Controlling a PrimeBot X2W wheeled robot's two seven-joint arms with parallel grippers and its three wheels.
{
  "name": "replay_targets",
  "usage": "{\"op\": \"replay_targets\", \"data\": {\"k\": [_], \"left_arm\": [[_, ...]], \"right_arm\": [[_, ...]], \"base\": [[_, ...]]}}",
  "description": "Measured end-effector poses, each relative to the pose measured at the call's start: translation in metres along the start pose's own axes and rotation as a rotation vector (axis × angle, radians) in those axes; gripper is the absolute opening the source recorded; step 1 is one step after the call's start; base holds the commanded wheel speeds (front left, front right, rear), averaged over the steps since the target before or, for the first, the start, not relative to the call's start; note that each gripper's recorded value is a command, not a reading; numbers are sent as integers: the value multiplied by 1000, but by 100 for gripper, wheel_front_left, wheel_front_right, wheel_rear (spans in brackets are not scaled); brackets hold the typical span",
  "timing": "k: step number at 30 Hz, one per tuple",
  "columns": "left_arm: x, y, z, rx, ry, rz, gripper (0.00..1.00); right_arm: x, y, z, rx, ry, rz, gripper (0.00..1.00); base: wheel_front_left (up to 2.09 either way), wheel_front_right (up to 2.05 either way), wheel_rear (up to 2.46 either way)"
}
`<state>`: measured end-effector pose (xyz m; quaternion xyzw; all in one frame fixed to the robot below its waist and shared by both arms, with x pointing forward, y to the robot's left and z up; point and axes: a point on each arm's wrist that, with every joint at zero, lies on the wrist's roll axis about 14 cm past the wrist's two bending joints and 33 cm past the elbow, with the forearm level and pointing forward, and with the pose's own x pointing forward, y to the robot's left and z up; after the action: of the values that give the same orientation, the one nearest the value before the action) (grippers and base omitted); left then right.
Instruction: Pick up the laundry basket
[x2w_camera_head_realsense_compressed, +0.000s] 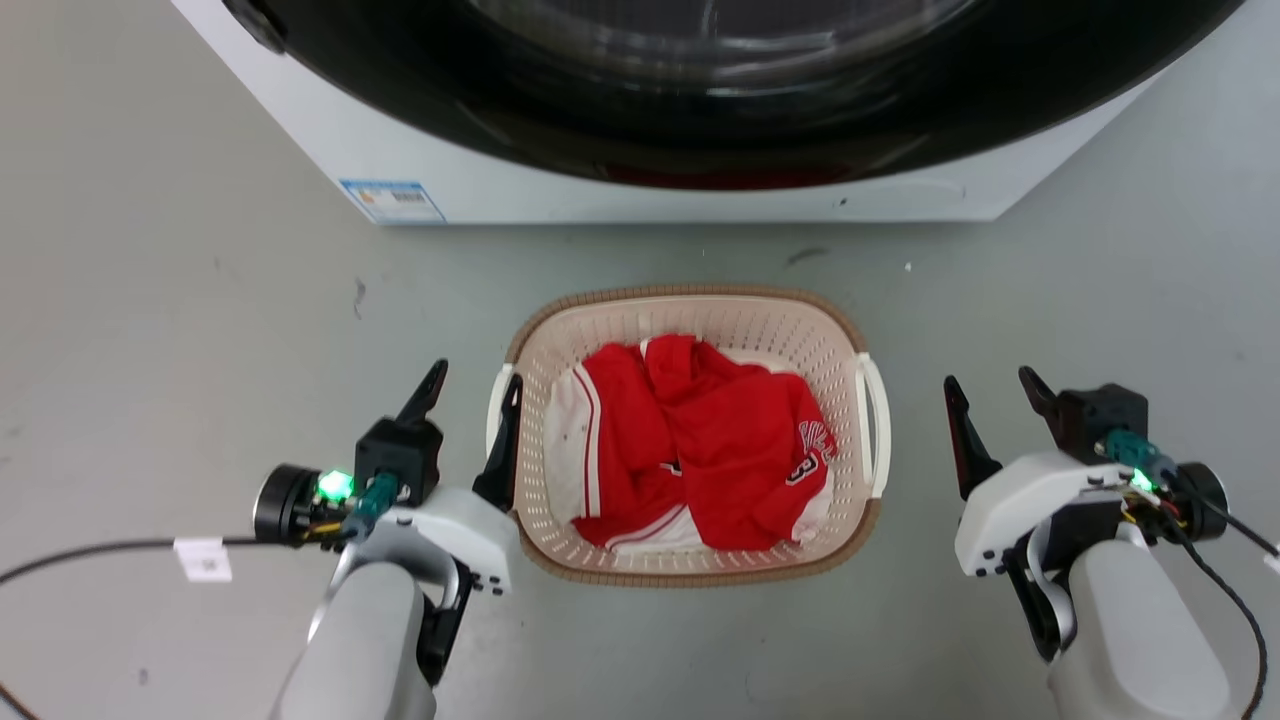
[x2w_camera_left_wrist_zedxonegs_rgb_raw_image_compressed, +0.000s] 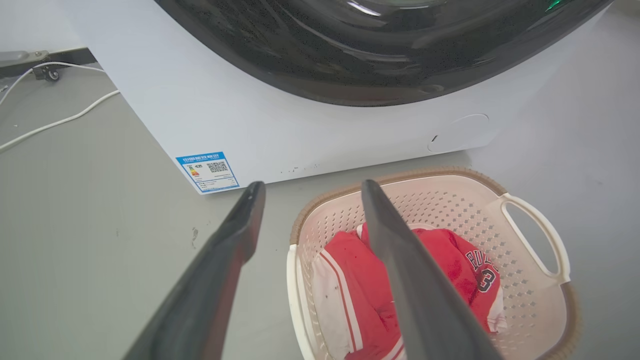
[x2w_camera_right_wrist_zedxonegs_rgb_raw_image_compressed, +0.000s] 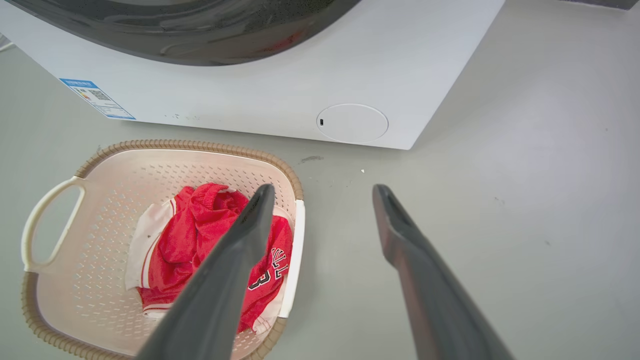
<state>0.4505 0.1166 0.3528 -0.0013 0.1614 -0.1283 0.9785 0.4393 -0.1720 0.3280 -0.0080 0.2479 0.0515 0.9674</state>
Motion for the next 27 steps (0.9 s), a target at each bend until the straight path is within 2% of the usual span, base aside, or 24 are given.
{"op": "replay_targets", "data": {"k": [7, 12, 27], "left_arm": [[24, 4, -55, 9, 169, -35, 100], [34, 7, -91, 18, 281, -56, 100], [56, 20, -159, 24, 496, -76, 100]], "right_arm": [[31, 9, -41, -14, 138, 37, 100], [48, 12, -59, -18, 188, 52, 100], [77, 20, -125, 2, 425, 87, 100]], "base": [[0, 0, 0], [0, 0, 0], [0, 0, 0]]}}
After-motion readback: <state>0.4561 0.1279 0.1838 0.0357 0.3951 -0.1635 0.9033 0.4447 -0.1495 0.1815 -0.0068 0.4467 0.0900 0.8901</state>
